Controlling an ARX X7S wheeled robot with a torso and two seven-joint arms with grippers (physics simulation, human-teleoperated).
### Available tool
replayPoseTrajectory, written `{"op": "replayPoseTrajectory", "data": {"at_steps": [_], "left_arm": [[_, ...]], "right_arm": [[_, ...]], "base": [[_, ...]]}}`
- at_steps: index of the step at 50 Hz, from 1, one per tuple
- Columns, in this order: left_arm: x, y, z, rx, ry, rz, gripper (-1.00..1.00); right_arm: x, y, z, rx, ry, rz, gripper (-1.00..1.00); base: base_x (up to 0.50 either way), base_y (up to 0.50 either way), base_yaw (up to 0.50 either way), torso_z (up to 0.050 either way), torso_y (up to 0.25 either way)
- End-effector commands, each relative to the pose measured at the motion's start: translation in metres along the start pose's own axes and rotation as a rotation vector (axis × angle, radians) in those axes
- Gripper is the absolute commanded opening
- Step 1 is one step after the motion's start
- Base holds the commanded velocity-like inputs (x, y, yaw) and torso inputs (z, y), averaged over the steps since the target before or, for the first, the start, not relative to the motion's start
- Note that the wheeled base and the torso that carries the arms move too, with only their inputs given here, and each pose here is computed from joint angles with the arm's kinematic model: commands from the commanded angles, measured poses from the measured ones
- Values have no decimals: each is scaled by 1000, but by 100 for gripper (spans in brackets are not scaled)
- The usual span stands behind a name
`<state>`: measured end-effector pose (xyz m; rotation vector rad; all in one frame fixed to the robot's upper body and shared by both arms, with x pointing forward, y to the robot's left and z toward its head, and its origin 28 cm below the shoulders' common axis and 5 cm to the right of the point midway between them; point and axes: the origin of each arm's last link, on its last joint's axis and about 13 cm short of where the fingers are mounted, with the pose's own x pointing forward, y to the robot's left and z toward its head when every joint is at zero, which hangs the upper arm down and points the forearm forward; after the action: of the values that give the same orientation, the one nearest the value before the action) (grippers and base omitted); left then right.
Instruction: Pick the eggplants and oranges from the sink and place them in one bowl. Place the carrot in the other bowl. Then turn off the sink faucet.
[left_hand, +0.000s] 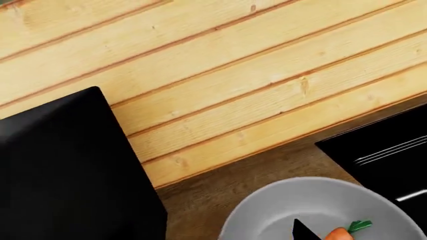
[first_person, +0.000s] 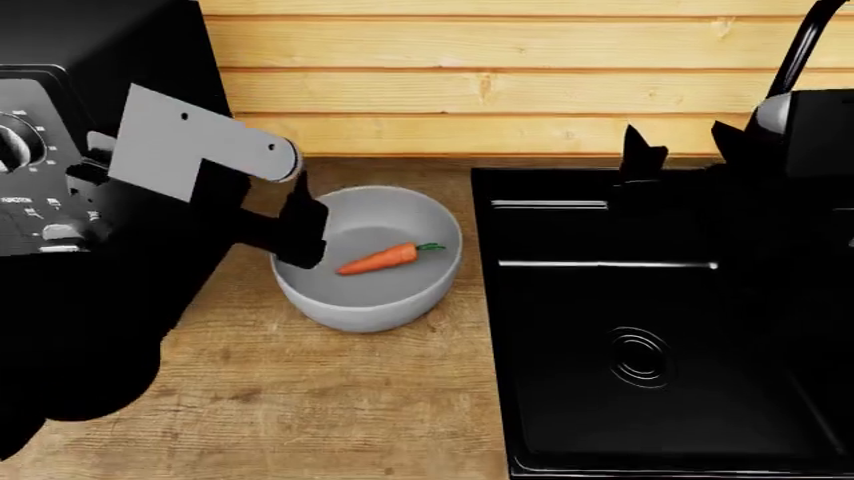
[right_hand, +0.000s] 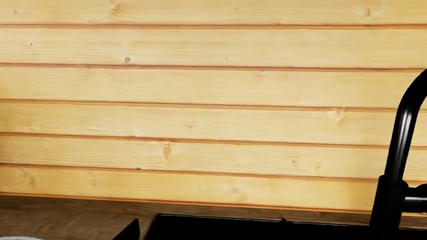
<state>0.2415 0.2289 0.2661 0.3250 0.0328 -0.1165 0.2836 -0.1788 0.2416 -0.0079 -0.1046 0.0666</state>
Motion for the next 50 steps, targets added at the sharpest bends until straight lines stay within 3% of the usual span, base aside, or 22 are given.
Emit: {"op": "replayPoseTrajectory", "data": {"at_steps": [1,21,27,28,32,49,50], "left_arm": [[-8,-3,-12,-20,-27,46,100],[-2,-9,-24,-49,-13,35,100],[-3,-12,-26,-51,-15,34,100],[-3,-10,-24,-81,-14,24,100],[-3,-9,-24,-42,-16,32,100],[0,-13,-27,-48,-20,27,100],[-1,-14,-26,-123,-7,-10,100]], "right_arm": [[1,1,0,2,-22,17,100],[0,3,-7,16,6,19,100],[0,2,-9,14,4,12,100],[0,2,-9,16,4,8,100],[-2,1,-13,18,15,-3,100],[-3,0,-14,17,16,-6,100],[-3,0,-14,18,17,-6,100]], "base": [[-367,-1,0,0,0],[-319,-25,0,0,0],[-26,-463,0,0,0],[2,-500,0,0,0],[2,-500,0,0,0],[2,-500,0,0,0],[1,-500,0,0,0]]}}
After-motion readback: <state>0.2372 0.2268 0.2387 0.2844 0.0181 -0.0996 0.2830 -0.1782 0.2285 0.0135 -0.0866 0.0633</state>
